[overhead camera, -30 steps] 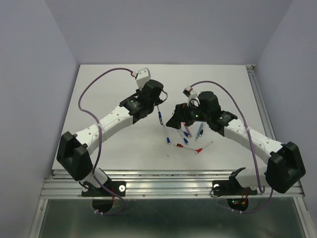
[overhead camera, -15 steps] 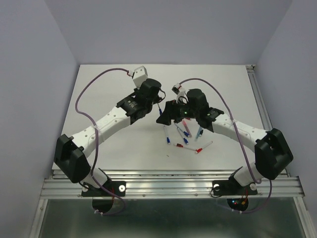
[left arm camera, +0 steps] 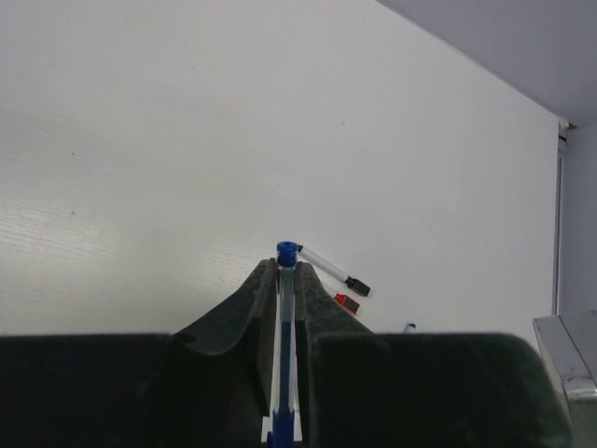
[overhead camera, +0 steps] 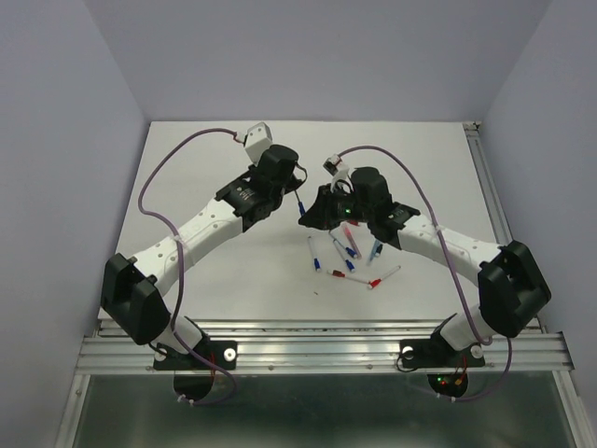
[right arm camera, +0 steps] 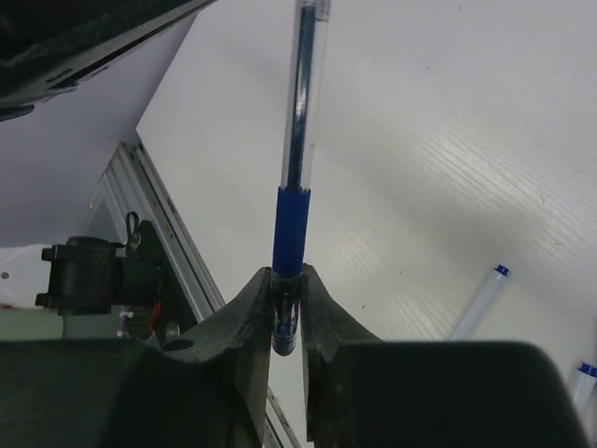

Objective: Open the pen caps

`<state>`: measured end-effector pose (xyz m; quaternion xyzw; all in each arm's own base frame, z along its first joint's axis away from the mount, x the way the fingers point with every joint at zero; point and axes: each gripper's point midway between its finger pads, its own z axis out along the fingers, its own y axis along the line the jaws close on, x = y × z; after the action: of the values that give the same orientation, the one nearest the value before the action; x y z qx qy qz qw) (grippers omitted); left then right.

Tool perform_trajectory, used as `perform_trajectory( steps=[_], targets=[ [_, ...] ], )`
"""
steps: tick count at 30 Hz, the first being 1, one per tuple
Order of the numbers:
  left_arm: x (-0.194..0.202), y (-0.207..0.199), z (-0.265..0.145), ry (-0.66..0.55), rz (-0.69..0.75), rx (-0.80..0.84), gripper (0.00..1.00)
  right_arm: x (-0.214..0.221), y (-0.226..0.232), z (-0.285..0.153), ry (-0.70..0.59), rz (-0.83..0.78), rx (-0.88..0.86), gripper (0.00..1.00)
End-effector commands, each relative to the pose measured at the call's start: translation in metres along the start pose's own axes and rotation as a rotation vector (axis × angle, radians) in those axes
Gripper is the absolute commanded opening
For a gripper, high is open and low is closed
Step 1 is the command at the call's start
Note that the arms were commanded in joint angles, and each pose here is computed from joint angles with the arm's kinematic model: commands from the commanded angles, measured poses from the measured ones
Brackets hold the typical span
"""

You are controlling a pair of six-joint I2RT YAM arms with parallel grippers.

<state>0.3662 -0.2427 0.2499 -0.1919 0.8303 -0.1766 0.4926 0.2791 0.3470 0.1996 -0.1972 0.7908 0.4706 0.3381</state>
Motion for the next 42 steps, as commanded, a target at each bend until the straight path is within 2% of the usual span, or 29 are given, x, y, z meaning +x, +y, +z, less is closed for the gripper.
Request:
perform_trajectory(
  steps=[1,4,9,13,14,15,16,17,18,22,25,31,32,34,36,37,38,39,42],
  targets=[
    [-0.022,-0.018,-0.008,-0.038,-0.044,0.065,0.0,-0.02,0.014,-0.004,-0.088,-0.076,-0.035,0.12],
    [-0.029,-0.015,-0.002,-0.059,-0.059,0.054,0.0,-0.015,0.017,-0.008,-0.094,-0.077,-0.049,0.01],
    [-0.066,-0.004,0.018,-0.133,-0.107,0.032,0.0,0.013,0.03,-0.023,-0.043,-0.047,-0.129,0.01],
    [-0.127,0.018,0.034,-0.314,-0.175,-0.053,0.0,0.051,0.054,-0.039,0.046,-0.011,-0.25,0.01],
    [-0.135,0.037,0.049,-0.353,-0.17,-0.144,0.0,0.057,0.056,-0.041,0.054,0.004,-0.258,0.01],
    [-0.164,0.028,0.047,-0.385,-0.194,-0.122,0.0,0.068,0.058,-0.046,0.068,0.018,-0.268,0.01],
    [-0.182,0.041,0.055,-0.393,-0.206,-0.145,0.0,0.073,0.058,-0.047,0.073,0.038,-0.269,0.01],
    [-0.177,0.046,0.071,-0.354,-0.19,-0.165,0.0,0.074,0.061,-0.049,0.066,0.053,-0.283,0.01],
    [-0.193,0.039,0.069,-0.381,-0.202,-0.154,0.0,0.08,0.061,-0.053,0.065,0.061,-0.286,0.01],
    [-0.198,0.051,0.081,-0.402,-0.188,-0.223,0.0,0.083,0.069,-0.059,0.069,0.058,-0.321,0.01],
    [-0.19,0.055,0.085,-0.371,-0.167,-0.232,0.0,0.084,0.061,-0.057,0.064,0.072,-0.271,0.01],
    [-0.157,0.056,0.072,-0.258,-0.14,-0.141,0.0,0.062,0.048,-0.05,0.005,0.059,-0.151,0.01],
    [-0.158,0.047,0.06,-0.25,-0.139,-0.079,0.0,0.058,0.043,-0.048,-0.004,0.06,-0.124,0.01],
    [-0.135,0.055,0.058,-0.194,-0.117,-0.06,0.01,0.043,0.036,-0.044,-0.06,0.05,-0.071,0.01],
    [-0.123,0.048,0.044,-0.15,-0.125,0.012,0.19,0.026,0.034,-0.042,-0.115,0.04,-0.037,0.01],
    [-0.101,0.057,0.045,-0.102,-0.115,0.01,0.55,0.016,0.029,-0.042,-0.153,0.041,-0.003,0.01],
    [-0.092,0.057,0.042,-0.08,-0.119,0.03,0.65,0.009,0.028,-0.041,-0.176,0.036,0.008,0.01],
    [-0.089,0.047,0.032,-0.062,-0.123,0.102,0.72,0.003,0.026,-0.039,-0.192,0.03,0.014,0.01],
    [-0.058,0.041,0.022,0.019,-0.105,0.173,0.84,-0.022,0.034,-0.031,-0.223,0.014,-0.008,0.01]
  ],
)
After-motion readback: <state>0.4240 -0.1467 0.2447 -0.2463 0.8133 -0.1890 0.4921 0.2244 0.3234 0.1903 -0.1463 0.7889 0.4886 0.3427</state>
